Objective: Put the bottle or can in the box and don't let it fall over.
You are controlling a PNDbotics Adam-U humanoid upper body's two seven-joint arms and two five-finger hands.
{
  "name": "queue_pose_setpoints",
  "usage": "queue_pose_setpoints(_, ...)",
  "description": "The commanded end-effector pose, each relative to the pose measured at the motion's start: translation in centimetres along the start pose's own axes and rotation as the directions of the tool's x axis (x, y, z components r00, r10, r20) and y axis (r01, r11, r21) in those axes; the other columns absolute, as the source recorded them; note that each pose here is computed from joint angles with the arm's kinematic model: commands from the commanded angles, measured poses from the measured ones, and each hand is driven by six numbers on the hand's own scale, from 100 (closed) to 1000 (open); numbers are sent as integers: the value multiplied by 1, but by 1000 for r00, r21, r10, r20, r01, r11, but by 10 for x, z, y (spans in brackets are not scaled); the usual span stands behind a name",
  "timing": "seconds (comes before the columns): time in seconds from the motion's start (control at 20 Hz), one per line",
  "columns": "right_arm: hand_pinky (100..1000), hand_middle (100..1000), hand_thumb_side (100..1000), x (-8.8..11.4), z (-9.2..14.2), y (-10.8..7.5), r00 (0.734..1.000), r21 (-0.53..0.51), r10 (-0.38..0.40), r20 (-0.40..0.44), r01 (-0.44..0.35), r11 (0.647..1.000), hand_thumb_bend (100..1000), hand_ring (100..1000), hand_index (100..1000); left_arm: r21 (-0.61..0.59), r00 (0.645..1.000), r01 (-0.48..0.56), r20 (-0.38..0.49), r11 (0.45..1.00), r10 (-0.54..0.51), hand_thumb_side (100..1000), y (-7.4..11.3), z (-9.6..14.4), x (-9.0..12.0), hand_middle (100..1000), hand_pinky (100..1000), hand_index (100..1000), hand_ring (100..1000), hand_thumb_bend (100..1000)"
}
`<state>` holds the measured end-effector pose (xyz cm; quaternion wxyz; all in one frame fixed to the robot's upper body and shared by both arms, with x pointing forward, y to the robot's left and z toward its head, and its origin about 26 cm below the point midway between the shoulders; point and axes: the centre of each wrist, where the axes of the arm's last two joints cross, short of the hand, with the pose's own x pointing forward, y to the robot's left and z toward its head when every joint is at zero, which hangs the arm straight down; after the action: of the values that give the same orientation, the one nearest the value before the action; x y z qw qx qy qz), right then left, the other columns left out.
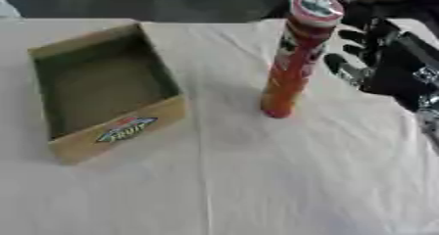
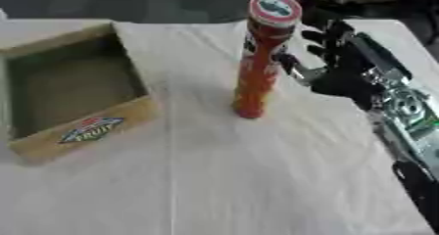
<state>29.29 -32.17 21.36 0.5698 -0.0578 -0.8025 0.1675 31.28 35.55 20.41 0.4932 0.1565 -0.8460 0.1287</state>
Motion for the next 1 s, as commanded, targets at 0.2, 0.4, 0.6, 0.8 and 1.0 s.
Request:
queue_pose_setpoints(0.2, 1000, 984, 176, 4, -2, -5, 999, 14, -7, 32, 7, 1000, 323, 1000, 1000, -4, 999, 16, 35, 1000, -16, 374, 3, -4, 10, 837, 648, 780, 982, 490)
queue_pose_setpoints(0.4, 1000, 986, 231, -2, -3, -6, 999, 19, -29, 24, 28, 999, 299, 1000, 1000, -3, 999, 15, 34, 1000, -15, 375, 3, -4, 9, 837, 649, 780, 983, 490)
queue_pose_setpoints(0.6, 1000, 990, 281, -8, -5, -9, 998, 23, -53, 25, 53, 998, 272, 1000, 1000, -2, 999, 14, 33, 1000, -14, 375, 3, -4, 9, 837, 649, 780, 983, 491)
queue_pose_setpoints(0.8, 1000, 992, 338, -10, -6, -10, 998, 37, -62, 28, 61, 997, 237, 1000, 1000, -3, 999, 15, 33, 1000, -15, 372, 3, -4, 9, 837, 649, 780, 983, 490)
queue_pose_setpoints(1.0, 1000, 989, 196, -11, -7, -11, 998, 52, -61, 27, 59, 997, 279, 1000, 1000, -4, 999, 15, 35, 1000, -15, 369, 3, -4, 9, 837, 650, 780, 983, 491)
